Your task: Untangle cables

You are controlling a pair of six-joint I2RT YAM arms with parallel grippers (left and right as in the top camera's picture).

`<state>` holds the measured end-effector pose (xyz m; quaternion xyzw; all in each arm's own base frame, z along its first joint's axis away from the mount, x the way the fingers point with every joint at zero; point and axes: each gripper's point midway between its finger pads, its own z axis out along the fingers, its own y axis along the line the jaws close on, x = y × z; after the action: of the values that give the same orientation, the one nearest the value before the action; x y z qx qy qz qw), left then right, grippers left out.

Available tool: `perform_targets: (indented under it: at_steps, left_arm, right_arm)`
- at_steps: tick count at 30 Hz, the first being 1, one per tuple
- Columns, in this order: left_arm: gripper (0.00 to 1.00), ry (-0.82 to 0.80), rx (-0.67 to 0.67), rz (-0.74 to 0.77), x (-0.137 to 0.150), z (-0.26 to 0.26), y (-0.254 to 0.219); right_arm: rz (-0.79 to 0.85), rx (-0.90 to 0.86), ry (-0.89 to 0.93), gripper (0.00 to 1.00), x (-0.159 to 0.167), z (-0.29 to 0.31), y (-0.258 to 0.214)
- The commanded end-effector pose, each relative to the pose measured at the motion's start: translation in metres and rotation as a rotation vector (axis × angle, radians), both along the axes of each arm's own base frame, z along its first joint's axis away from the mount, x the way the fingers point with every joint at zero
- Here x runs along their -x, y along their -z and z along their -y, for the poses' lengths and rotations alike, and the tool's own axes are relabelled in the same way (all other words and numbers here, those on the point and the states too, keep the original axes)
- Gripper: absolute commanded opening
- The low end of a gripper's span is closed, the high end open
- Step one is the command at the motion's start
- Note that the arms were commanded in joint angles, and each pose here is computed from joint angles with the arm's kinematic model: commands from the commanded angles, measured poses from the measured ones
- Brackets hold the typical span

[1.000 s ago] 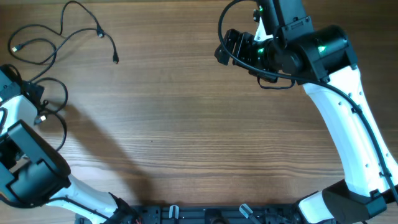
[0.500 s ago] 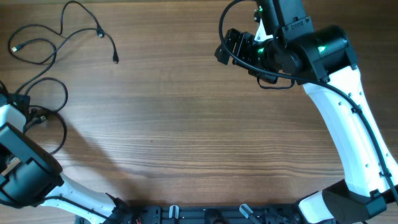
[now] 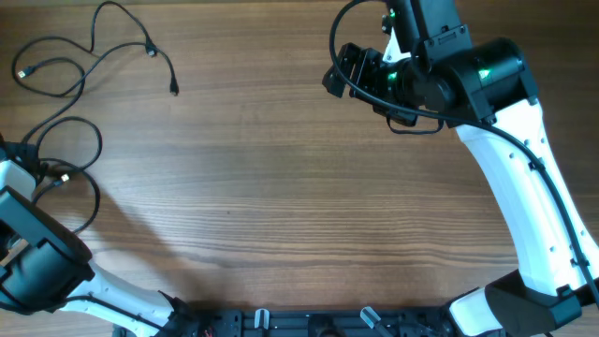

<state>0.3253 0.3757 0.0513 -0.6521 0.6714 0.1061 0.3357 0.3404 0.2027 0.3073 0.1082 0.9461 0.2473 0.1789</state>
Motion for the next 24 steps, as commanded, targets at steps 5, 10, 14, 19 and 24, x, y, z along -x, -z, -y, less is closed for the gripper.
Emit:
perform_targets:
  at_steps: [5,10,14,19,24]
  left_arm:
    - [0.08,-0.007,0.018,-0.021,0.005,-0.003,0.007]
    - [0.04,-0.017,0.045,-0.046,0.015,0.000,0.009]
    - [0.04,-0.017,0.058,-0.058,0.022,0.008,-0.005]
    - [0.18,-0.015,0.050,-0.048,0.028,0.015,-0.031]
    - [0.96,0.011,0.056,-0.009,0.018,0.014,-0.029]
  right_arm:
    - [-0.005,-0.030,-0.010,1.00,0.000,-0.005,-0.004]
    - [-0.009,-0.030,-0.015,1.00,0.001,-0.006,-0.003]
    - [-0.006,-0.027,-0.021,1.00,0.001,-0.006,-0.003]
    - [-0.002,-0.015,-0.039,1.00,0.002,-0.005,-0.002]
    - [-0.004,-0.013,-0.041,1.00,0.003,-0.004,-0.002]
